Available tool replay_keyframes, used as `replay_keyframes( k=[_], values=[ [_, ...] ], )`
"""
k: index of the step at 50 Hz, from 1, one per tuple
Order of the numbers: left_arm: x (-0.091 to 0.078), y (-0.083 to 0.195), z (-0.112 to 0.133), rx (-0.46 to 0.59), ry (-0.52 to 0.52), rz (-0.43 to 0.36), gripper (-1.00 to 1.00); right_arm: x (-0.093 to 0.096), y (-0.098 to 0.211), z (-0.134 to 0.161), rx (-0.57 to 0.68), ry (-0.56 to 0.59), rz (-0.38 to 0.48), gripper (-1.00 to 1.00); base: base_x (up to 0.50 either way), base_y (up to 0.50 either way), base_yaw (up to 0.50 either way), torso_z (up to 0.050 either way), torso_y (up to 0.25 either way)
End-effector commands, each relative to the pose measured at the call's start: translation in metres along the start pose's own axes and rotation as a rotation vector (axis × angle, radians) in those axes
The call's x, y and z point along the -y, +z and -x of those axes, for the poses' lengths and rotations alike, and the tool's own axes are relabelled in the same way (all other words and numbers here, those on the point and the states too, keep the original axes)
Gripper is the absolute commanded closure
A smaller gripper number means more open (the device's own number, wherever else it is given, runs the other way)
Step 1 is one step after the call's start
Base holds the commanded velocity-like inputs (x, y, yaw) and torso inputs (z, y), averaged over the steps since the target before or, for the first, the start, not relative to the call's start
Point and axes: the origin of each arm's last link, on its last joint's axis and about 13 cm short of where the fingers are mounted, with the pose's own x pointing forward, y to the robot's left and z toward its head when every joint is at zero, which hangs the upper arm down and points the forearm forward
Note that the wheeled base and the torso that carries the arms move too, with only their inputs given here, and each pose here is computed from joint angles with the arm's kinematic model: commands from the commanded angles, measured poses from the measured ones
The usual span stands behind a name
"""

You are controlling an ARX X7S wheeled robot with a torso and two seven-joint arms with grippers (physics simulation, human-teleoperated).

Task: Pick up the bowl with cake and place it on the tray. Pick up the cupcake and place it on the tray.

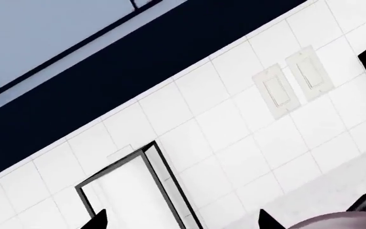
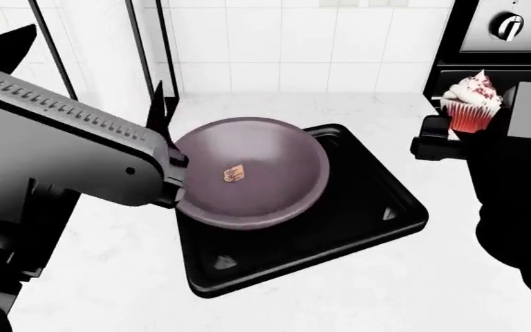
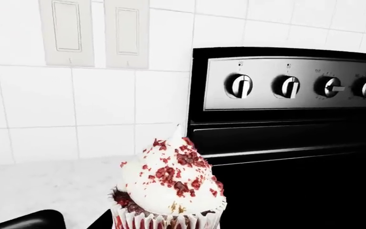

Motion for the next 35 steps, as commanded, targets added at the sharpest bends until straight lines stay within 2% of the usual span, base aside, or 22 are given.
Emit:
replay_keyframes(
  k=[1,15,35],
  values=[
    [-0.001,0.000,0.001,0.035,0.061,0.024,-1.00,0.001,-0.009,0.004,0.071,0.025,0.051,1.00,0.00,0.00,0.00,0.000,0.000],
    [-0.001,-0.006,-0.001,0.032,0.076,0.042,-1.00,-0.007,-0.044,0.009,0.082,0.082,0.103,1.00,0.00,0.00,0.00,0.000,0.000],
    [0.000,-0.012,-0.002,0.018,0.074,0.078,-1.00,-0.023,-0.055,0.012,0.075,0.177,0.130,1.00,0.00,0.00,0.00,0.000,0.000]
  ],
)
